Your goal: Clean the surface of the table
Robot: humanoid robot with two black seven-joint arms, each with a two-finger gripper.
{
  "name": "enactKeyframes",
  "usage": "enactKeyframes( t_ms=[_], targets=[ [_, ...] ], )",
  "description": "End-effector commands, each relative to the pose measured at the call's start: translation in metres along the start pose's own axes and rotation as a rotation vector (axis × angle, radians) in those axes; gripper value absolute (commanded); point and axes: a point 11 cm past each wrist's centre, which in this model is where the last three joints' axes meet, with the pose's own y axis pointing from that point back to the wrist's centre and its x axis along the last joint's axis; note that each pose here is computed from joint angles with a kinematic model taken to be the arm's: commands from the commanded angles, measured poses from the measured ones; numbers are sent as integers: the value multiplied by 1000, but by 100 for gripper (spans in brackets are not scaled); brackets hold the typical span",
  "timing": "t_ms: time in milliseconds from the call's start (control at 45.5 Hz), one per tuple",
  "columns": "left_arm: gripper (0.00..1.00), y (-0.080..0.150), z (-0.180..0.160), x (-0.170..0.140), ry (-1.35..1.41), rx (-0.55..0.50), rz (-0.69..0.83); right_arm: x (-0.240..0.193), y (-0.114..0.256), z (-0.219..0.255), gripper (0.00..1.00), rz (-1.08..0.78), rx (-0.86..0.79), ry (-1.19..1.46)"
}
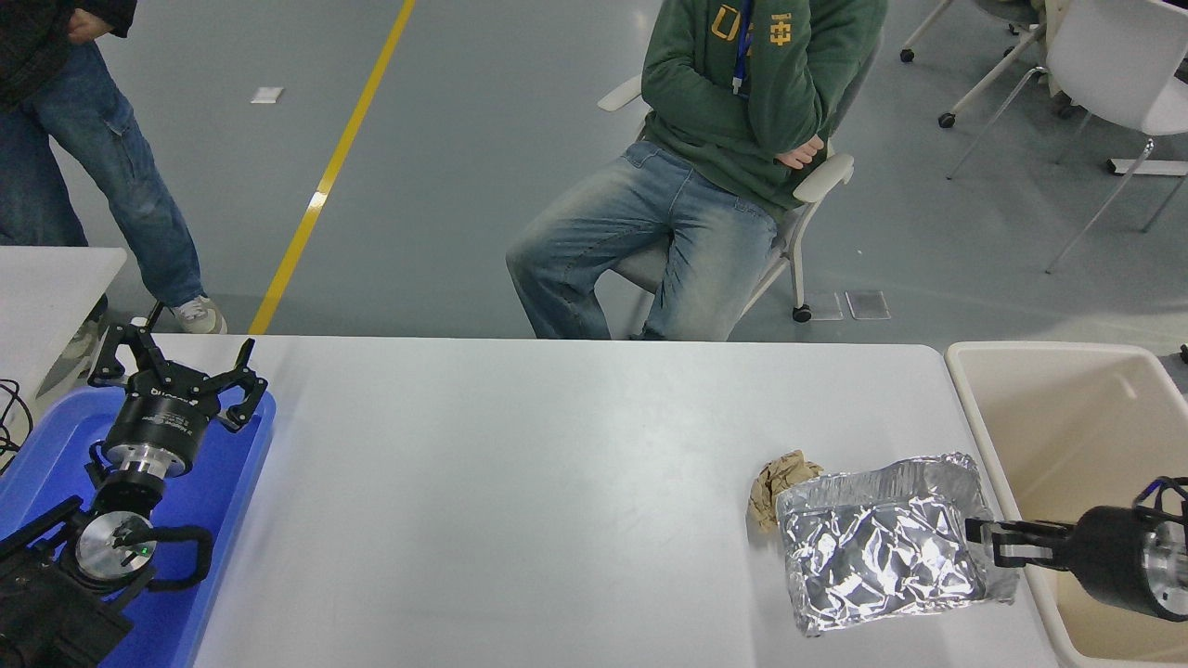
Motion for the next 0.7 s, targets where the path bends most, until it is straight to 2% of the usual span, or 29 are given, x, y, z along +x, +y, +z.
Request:
enactKeyframes(
  t_ms=[0,681],
  targets=[
    [100,0,0,0,0,0,0,14,22,6,0,28,-7,-31],
    [100,0,0,0,0,0,0,62,51,26,0,177,-35,-173]
  ],
)
